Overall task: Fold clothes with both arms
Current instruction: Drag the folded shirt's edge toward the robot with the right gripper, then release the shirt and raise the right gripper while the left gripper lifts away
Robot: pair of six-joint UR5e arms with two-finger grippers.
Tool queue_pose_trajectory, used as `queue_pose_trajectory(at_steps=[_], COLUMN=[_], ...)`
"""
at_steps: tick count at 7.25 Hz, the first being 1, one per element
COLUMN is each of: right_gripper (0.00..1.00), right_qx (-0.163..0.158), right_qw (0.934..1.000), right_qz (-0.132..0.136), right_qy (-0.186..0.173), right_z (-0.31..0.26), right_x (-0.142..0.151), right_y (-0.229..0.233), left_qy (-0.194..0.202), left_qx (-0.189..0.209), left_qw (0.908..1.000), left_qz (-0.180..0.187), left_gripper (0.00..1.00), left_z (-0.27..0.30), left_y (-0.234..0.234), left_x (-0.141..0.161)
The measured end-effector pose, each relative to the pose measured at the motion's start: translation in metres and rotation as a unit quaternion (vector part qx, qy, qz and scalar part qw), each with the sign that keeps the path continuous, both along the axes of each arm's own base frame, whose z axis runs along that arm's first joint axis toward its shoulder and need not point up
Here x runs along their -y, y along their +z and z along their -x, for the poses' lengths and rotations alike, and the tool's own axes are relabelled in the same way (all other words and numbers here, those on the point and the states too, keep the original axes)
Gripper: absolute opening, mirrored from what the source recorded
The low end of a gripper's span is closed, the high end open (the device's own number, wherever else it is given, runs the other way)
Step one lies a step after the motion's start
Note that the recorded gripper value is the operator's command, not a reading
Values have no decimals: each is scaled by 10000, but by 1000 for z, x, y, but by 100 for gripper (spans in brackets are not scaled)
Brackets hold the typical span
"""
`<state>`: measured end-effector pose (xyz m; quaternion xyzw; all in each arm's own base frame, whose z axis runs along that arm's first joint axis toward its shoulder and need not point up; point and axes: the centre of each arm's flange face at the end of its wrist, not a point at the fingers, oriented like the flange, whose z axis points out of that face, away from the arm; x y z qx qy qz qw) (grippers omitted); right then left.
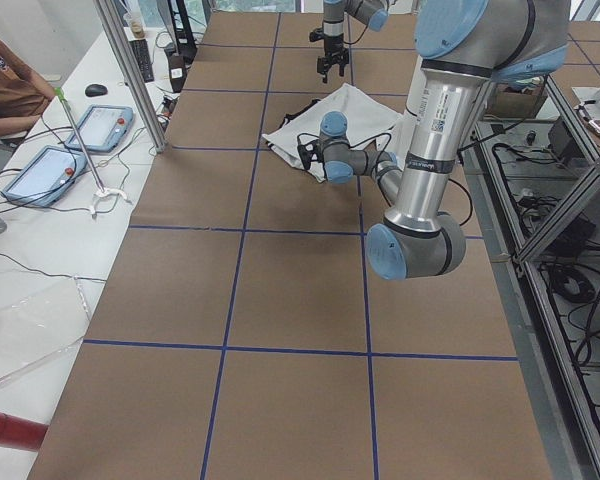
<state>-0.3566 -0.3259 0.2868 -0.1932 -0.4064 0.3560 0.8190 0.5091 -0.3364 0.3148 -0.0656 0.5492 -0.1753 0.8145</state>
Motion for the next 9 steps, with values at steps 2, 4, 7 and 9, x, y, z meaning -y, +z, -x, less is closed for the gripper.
queue_pose_trajectory(at_steps=[2,4,7,9], right_gripper=[100,100,100,100], right_qx=[-63,-76,-69,-56], right_qw=[10000,10000,10000,10000], right_qz=[-3,8,22,37], right_qy=[9,-1,-21,-39], right_z=[1,3,4,4], right_x=[7,9,8,8], right_y=[7,8,8,8], left_qy=[17,-44,-167,-271], left_qx=[57,128,374,553], left_qw=[10000,9999,9992,9978], left_qz=[11,4,-21,-225], left_gripper=[55,2,0,0], left_z=[-6,-9,-11,2], left_y=[5,11,16,19], left_x=[-3,-1,5,29])
